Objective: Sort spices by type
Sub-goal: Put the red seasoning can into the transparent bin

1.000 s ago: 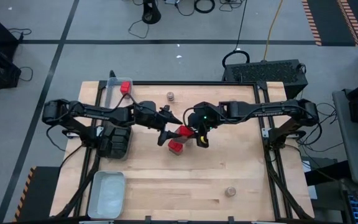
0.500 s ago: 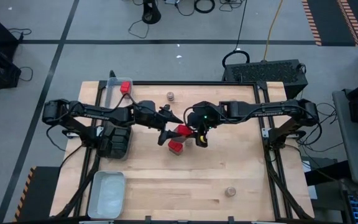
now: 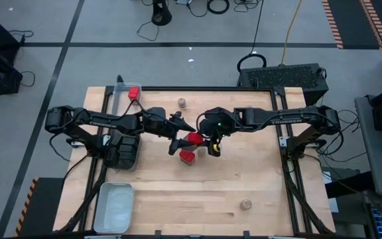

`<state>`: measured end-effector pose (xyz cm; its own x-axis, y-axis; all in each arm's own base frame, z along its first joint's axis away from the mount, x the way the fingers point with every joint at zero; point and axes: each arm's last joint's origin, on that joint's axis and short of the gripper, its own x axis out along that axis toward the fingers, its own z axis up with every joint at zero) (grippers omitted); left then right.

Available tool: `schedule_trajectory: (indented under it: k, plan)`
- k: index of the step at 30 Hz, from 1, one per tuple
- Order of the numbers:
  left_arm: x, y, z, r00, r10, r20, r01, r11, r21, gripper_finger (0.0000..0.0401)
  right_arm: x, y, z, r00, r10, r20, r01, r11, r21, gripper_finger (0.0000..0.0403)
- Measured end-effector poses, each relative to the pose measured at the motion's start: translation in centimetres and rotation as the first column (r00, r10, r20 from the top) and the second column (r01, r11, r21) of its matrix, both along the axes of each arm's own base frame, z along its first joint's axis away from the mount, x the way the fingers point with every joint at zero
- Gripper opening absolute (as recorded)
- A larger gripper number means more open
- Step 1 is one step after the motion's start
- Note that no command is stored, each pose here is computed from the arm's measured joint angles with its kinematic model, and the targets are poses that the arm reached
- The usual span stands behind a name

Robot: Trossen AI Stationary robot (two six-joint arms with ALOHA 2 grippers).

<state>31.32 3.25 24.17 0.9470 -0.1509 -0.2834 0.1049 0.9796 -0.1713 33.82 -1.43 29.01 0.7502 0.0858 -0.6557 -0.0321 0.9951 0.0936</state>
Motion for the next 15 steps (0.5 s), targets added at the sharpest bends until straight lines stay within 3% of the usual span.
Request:
schedule_trajectory:
  k: [6,15]
  plan:
    - [0.01,0.05,-0.02,1.0,0.02,-0.002,-0.02,1.0,0.006,0.0301,-0.01,-0.05,-0.01,1.0,-0.009,-0.002,0.009,1.0,0.004,0.0196]
    - [0.0,0.07,-0.04,1.0,0.025,-0.005,-0.025,1.0,0.007,0.0239,-0.05,-0.5,-0.03,1.0,-0.027,-0.005,0.027,1.0,0.014,0.0196]
